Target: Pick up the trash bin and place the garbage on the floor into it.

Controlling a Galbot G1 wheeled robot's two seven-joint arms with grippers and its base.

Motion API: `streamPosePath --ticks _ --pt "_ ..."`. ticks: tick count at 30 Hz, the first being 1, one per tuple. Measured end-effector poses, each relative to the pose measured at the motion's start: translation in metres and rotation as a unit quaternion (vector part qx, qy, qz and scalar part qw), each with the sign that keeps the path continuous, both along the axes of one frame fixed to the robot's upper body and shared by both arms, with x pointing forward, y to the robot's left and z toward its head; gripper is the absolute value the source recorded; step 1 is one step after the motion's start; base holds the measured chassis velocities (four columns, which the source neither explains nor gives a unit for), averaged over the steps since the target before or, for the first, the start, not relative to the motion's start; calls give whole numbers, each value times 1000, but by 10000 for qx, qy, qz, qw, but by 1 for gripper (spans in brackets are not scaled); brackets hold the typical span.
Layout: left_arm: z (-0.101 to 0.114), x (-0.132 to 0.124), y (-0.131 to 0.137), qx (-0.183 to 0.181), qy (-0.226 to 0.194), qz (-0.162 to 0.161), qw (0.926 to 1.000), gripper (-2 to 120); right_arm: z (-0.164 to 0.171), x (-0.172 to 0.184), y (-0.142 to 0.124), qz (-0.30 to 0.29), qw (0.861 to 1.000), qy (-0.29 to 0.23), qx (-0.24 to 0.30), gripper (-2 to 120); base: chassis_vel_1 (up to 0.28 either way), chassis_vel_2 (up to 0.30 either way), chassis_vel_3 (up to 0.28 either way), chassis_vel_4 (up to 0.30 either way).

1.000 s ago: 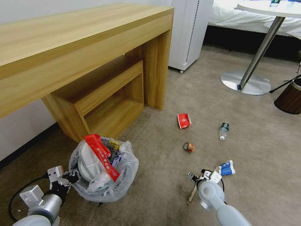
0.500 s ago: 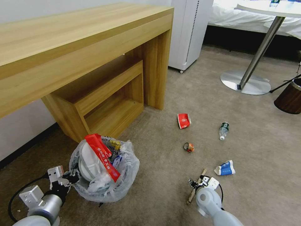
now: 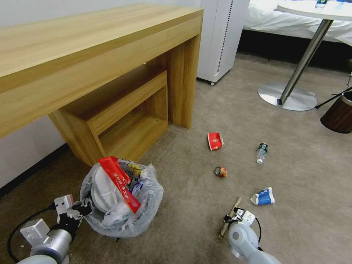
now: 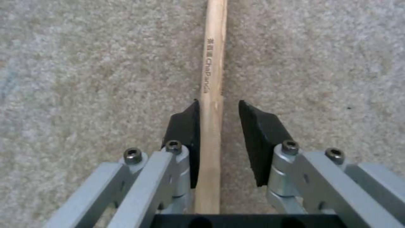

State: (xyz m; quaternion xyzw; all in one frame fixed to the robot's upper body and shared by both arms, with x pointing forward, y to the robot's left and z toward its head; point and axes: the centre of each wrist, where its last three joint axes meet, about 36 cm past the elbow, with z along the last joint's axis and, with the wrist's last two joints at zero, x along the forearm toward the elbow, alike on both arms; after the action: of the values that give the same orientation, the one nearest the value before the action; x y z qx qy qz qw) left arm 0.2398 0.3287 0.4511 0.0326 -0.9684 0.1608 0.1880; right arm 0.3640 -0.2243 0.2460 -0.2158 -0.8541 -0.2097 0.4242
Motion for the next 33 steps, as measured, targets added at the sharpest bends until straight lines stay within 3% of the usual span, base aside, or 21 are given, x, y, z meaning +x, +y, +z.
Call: streamPosePath --ticks 8,13,28,33 --pt "0 -3 -1 11 13 -22 10000 0 -5 -6 -1 47 9999 -16 -121 14 0 0 0 0" --pt "0 -3 -2 12 10 -30 10000 0 -5 -7 -3 100 9997 -70 -197 0 0 0 0 0" --pt "-1 -1 0 27 -4 -25 10000 0 -11 -12 0 261 9989 -191 -330 0 0 0 0 0" --pt "-4 0 1 21 11 4 10000 0 14 -14 -14 399 9967 -580 -392 0 0 0 0 0"
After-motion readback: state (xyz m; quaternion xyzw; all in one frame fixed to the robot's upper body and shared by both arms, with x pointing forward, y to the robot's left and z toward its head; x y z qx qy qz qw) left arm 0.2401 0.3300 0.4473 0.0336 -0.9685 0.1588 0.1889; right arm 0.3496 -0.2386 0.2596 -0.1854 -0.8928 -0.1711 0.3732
